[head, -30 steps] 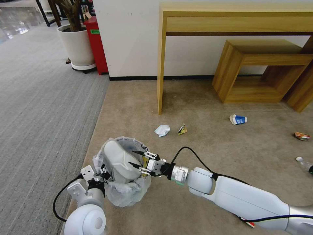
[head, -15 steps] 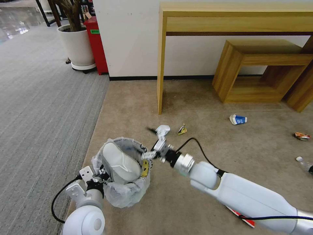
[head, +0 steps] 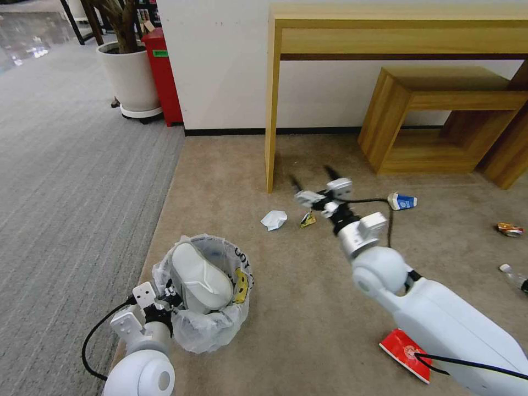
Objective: Pick up the trash bin and place the garbage on the floor into it.
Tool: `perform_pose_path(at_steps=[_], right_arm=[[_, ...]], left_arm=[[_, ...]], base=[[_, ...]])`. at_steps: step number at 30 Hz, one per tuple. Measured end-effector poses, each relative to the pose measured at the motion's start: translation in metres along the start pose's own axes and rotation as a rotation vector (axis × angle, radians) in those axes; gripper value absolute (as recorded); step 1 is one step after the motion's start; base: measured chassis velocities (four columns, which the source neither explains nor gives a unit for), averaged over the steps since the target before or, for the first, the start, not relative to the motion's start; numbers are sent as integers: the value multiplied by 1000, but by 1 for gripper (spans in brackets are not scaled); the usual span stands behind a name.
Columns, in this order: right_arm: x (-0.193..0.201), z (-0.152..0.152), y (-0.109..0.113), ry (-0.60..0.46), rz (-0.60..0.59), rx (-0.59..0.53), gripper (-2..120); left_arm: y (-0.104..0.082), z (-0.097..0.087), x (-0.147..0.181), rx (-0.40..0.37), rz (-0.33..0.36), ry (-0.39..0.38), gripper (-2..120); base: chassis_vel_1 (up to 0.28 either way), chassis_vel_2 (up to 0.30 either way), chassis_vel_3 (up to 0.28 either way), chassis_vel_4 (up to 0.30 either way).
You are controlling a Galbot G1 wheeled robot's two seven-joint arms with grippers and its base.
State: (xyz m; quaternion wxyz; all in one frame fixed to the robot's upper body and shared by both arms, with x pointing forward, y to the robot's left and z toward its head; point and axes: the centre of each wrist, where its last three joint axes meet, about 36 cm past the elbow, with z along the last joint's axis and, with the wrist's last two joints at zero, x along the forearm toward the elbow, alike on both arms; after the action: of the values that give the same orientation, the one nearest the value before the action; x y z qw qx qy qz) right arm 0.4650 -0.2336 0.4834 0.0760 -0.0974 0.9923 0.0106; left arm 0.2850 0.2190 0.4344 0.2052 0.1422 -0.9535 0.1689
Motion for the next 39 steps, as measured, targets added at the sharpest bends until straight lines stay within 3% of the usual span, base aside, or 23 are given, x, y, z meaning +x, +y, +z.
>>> perform_pose_path(at_steps=[10, 19, 39], right_arm=[[13, -1, -53, 140, 299, 101, 100], [39, 13, -85, 192, 454, 161, 100], [73, 25, -98, 174, 515, 155, 100]], left_arm=[[6, -5, 5, -78, -19, 4, 1], [8, 1, 2, -77, 19, -11, 1], [12, -1, 4, -46, 17, -50, 1]], base=[[0, 0, 0, 0], [0, 0, 0, 0], [0, 0, 0, 0]])
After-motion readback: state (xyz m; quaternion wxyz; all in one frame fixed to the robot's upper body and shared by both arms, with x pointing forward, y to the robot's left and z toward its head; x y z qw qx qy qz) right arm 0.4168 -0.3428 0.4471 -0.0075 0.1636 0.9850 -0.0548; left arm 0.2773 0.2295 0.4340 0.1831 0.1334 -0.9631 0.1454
